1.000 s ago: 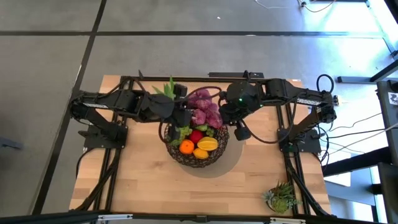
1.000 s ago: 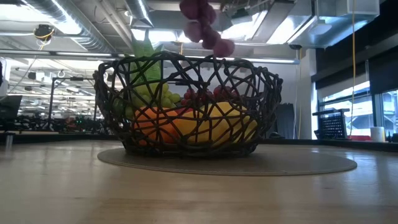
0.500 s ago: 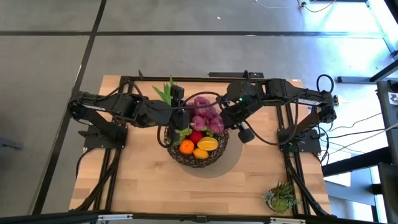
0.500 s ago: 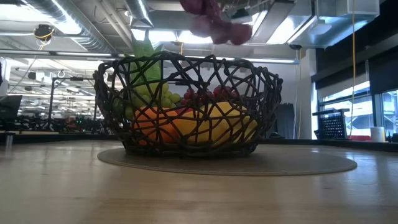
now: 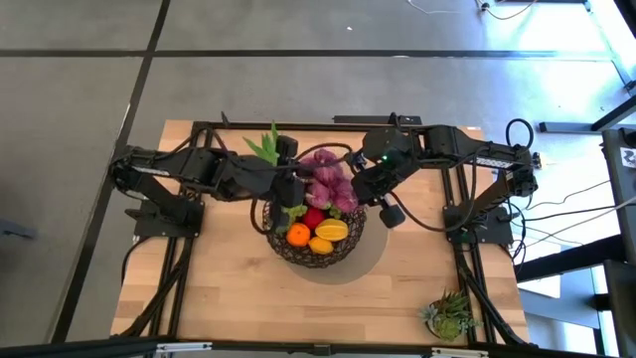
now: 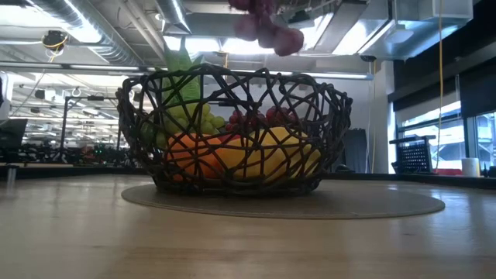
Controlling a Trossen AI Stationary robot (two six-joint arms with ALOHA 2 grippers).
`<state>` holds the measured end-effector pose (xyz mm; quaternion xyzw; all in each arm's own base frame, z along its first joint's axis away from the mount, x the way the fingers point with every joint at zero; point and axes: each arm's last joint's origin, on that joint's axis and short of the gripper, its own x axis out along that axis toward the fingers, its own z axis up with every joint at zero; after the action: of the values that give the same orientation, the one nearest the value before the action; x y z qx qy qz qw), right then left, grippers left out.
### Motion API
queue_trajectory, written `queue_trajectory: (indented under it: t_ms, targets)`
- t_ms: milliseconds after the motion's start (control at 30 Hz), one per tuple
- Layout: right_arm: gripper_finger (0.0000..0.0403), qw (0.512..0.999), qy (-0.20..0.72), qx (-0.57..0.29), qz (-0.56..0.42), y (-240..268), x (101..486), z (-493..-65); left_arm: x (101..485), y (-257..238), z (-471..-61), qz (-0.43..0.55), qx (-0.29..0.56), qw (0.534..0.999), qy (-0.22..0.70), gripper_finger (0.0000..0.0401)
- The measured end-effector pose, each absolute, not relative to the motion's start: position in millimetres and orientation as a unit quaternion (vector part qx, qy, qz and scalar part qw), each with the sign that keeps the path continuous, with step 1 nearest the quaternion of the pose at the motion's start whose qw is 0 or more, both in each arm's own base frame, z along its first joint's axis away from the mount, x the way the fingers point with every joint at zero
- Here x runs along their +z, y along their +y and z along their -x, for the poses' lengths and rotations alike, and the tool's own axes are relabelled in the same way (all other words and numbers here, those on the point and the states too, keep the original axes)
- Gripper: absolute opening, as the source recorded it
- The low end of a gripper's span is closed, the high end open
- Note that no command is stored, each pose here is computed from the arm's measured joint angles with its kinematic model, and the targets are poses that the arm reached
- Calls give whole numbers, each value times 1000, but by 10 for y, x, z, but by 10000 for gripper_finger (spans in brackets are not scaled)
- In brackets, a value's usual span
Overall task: Build produce basket
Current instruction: Put the purple garlic into the wire basket
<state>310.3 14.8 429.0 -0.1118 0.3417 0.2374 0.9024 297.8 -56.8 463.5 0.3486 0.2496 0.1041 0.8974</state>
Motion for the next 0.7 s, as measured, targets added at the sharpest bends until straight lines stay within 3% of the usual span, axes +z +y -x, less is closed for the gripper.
queue_trajectory:
  t_ms: [700]
  targets:
    - [3,905,325,251,112,157,4309,-3119,4578,-374,-3188,-338,53,910,234,112]
